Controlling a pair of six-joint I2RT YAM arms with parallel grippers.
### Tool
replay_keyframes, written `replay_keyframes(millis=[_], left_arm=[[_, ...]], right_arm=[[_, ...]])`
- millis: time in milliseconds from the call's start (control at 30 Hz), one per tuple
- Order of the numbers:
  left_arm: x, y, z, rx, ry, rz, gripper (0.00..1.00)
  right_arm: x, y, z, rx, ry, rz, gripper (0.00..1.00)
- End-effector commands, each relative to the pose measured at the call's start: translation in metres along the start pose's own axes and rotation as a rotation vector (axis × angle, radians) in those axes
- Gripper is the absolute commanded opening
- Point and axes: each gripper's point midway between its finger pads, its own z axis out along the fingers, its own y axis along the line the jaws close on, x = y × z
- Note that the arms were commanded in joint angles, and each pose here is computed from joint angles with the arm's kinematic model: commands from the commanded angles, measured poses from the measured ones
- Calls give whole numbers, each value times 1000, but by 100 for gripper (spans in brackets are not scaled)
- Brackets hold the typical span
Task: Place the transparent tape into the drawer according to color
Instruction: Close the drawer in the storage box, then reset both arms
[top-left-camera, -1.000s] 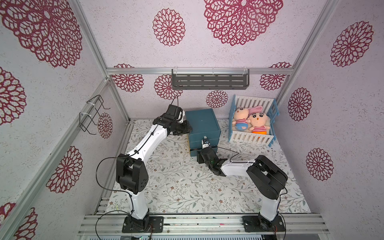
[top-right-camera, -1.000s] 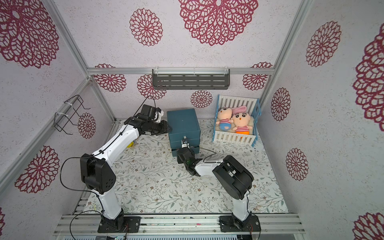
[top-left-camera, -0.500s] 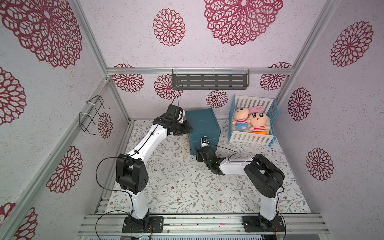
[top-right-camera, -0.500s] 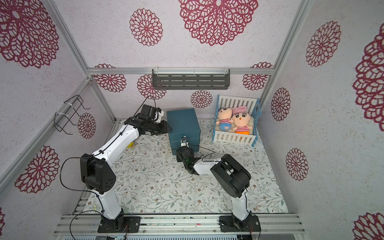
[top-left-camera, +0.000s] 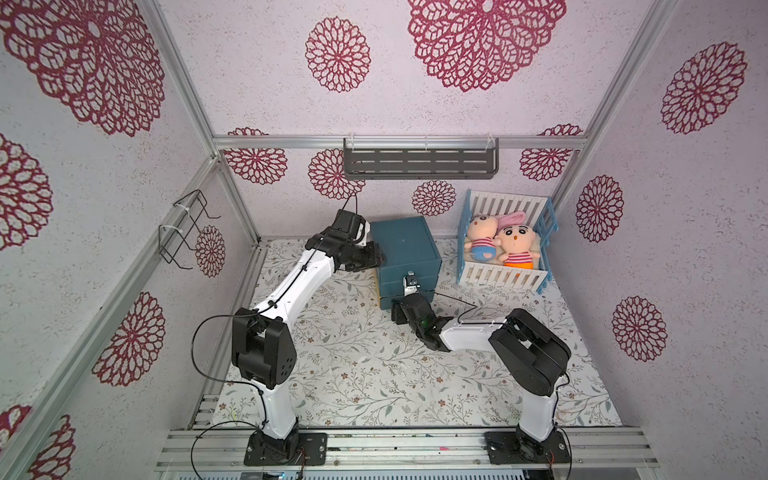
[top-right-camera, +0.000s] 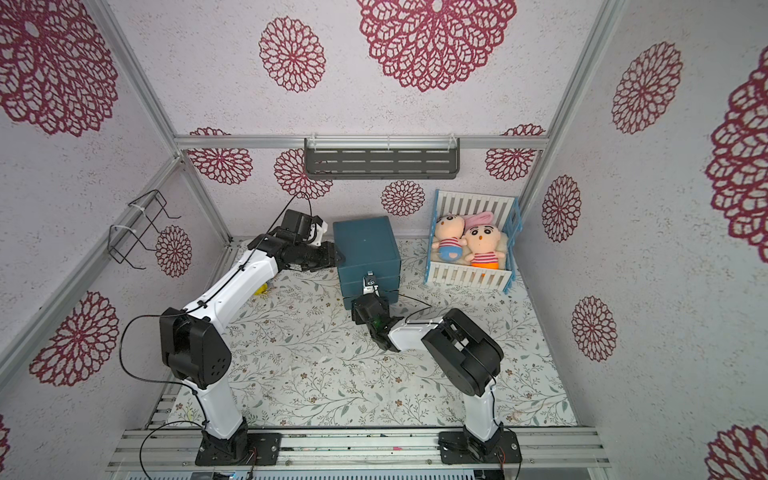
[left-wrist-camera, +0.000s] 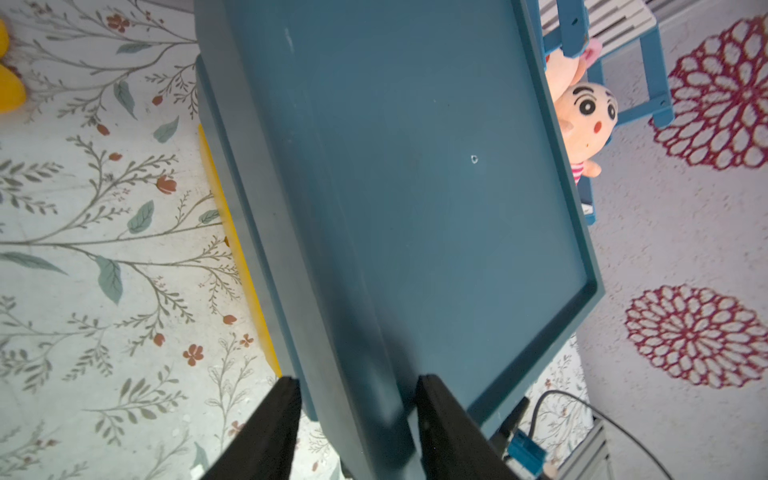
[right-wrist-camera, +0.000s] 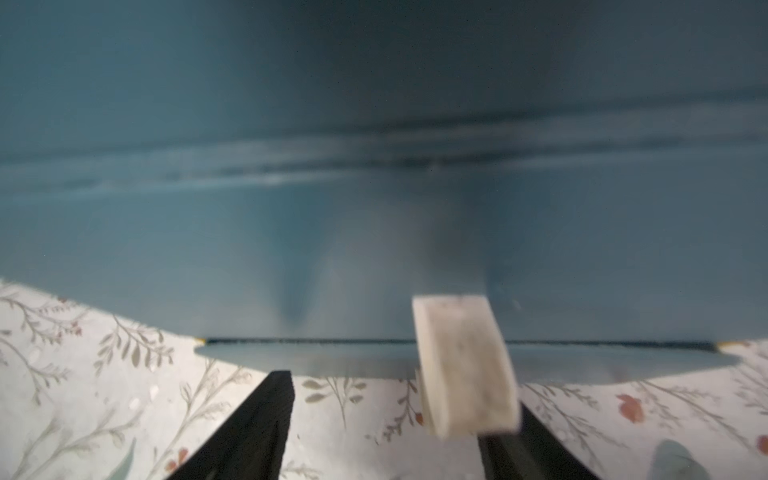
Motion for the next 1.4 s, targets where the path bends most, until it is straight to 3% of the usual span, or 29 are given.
replay_keyframes(millis=[0, 167, 300, 633, 800, 967, 1167, 1367], left_arm=[[1, -6, -16, 0, -17, 21, 67], [-4, -9, -30, -13, -59, 26, 85], [-9, -4, -54, -55, -142, 35, 99], [21, 60, -104, -347, -283, 60, 97], [38, 103, -121, -513, -352, 66, 97], [45, 127, -133, -585, -472, 92, 97], [47, 155, -149, -707, -595, 155, 97], [43, 187, -153, -761, -668, 138, 97]], right_arm=[[-36, -1, -30, -35, -81, 62, 85], [-34, -7, -62, -75, -40, 80, 99], [-32, -14, -88, -105, 1, 77, 99], [-48, -56, -140, -89, -20, 45, 99], [-68, -93, -159, 7, -143, 51, 99], [-85, -132, -163, 118, -224, 62, 99], [-86, -190, -155, 288, -271, 86, 99], [-85, -231, -167, 414, -445, 71, 98]])
